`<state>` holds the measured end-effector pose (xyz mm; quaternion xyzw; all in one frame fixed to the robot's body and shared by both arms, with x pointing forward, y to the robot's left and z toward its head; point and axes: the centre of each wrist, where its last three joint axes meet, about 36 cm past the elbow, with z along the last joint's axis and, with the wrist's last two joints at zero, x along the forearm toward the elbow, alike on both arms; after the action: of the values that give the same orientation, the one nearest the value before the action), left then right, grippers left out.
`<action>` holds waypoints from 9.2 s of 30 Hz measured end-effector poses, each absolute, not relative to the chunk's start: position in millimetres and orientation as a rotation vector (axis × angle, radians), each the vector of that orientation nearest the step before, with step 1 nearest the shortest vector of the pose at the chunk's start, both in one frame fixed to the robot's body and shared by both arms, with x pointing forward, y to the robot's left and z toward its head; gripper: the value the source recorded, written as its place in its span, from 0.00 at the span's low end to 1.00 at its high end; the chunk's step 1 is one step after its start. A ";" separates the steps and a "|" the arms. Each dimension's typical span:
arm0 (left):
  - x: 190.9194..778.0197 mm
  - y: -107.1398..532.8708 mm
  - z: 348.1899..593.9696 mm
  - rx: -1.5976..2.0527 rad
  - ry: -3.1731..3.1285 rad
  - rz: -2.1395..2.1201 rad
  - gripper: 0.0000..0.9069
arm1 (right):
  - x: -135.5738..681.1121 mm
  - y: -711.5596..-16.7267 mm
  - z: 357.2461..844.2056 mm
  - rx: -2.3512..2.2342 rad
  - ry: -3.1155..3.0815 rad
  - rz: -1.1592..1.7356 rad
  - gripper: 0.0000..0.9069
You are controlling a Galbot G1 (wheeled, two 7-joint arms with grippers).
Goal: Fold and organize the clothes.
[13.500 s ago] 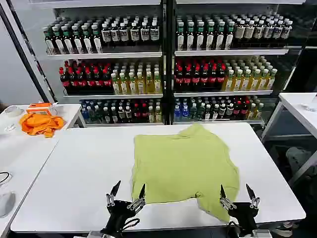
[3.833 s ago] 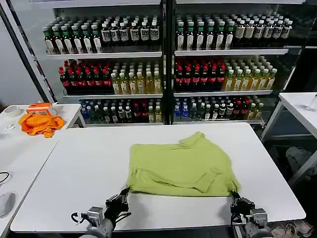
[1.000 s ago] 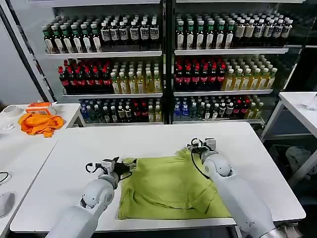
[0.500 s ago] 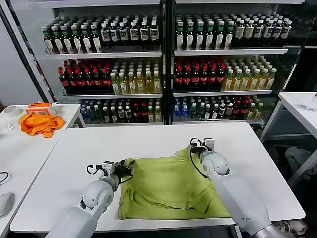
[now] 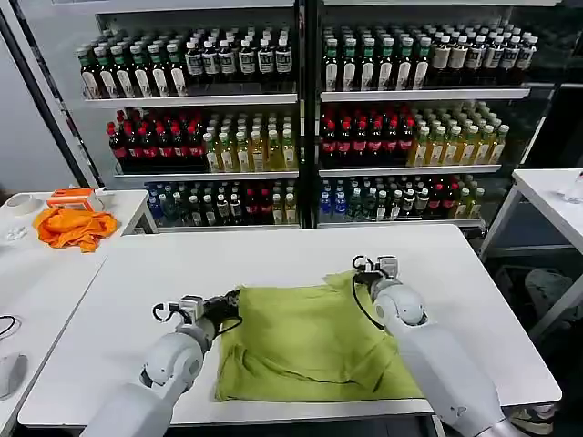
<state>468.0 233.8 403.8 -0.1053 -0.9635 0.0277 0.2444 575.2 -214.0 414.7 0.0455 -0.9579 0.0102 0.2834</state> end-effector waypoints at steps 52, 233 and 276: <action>330.0 232.6 396.8 -0.411 -2.685 -0.128 1.00 | 361.3 -252.5 439.9 0.081 -2.651 -0.037 1.00; 333.6 210.5 376.1 -0.211 -2.370 1.167 0.11 | 291.9 -265.9 465.0 -0.049 -2.686 0.044 1.00; 358.2 307.8 453.4 -0.107 -2.806 0.409 0.02 | 303.9 -265.4 460.3 -0.040 -2.711 0.025 1.00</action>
<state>358.2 307.8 453.4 -0.0372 -0.9775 0.1425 0.1513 303.9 -265.4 460.3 -0.0143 -0.9768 0.0089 0.2133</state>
